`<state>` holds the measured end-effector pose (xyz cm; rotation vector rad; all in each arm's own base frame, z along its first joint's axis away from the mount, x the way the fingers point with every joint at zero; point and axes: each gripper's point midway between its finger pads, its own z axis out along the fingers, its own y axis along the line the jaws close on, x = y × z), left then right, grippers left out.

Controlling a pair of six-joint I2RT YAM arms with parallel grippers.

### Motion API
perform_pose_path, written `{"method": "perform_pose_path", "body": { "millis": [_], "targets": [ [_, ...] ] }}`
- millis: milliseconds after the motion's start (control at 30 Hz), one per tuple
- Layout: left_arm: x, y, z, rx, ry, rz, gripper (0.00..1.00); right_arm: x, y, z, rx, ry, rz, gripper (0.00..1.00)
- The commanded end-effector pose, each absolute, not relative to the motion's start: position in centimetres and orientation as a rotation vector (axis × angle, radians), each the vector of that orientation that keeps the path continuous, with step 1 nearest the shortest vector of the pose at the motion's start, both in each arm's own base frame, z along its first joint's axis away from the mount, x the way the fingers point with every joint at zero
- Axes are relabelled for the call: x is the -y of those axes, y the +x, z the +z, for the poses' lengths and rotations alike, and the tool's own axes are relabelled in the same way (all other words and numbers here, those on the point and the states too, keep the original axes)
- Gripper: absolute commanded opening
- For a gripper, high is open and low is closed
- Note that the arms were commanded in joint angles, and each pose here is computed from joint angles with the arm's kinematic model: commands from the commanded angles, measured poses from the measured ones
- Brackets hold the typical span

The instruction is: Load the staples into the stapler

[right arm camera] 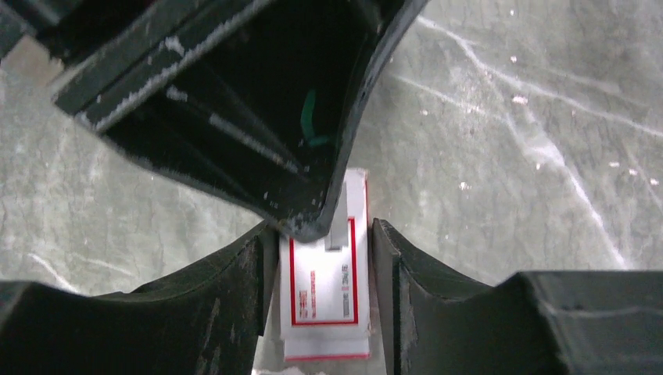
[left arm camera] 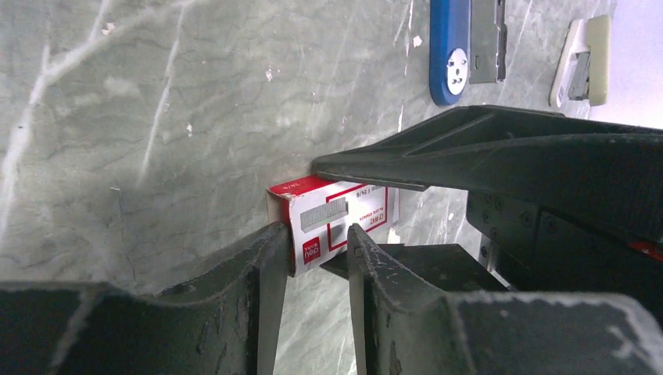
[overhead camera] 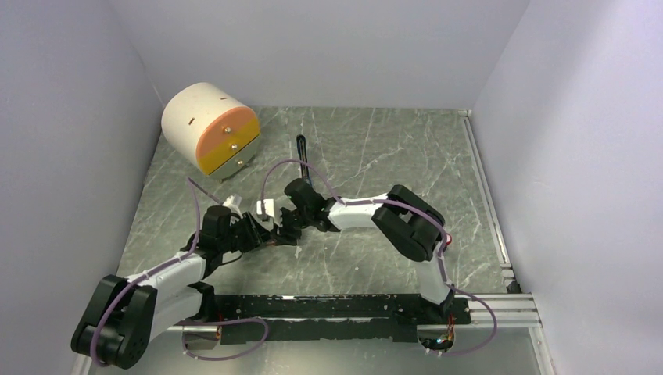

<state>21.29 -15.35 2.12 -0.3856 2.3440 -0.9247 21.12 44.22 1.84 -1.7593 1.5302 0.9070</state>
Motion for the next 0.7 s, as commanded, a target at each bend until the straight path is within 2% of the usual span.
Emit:
{"method": "perform_pose_path", "body": {
  "millis": [0, 200, 367, 467, 567, 667],
  "targets": [
    [15.9, 21.1, 2.4, -2.320, -0.336, -0.976, 0.38, -44.9, 20.0, 0.3, -1.558, -1.797, 0.936, 0.51],
    [15.0, 21.2, 1.7, -2.335, -0.350, -0.909, 0.35, -44.8, 20.5, 1.0, -1.591, -1.724, 0.921, 0.51],
    [14.6, 21.5, 1.6, -2.340, -0.347, -0.884, 0.35, -43.5, 22.1, 2.8, -1.630, -1.626, 0.838, 0.65],
    [14.6, 21.7, 1.6, -2.343, -0.339, -0.883, 0.37, -42.3, 22.6, 3.4, -1.623, -1.618, 0.823, 0.69],
    [14.8, 21.7, 1.6, -2.343, -0.334, -0.893, 0.40, -41.3, 22.0, 2.6, -1.616, -1.718, 0.823, 0.69],
    [14.8, 21.7, 1.3, -2.352, -0.329, -0.897, 0.39, -40.5, 21.0, 1.1, -1.641, -1.841, 0.805, 0.66]
  ]
}}
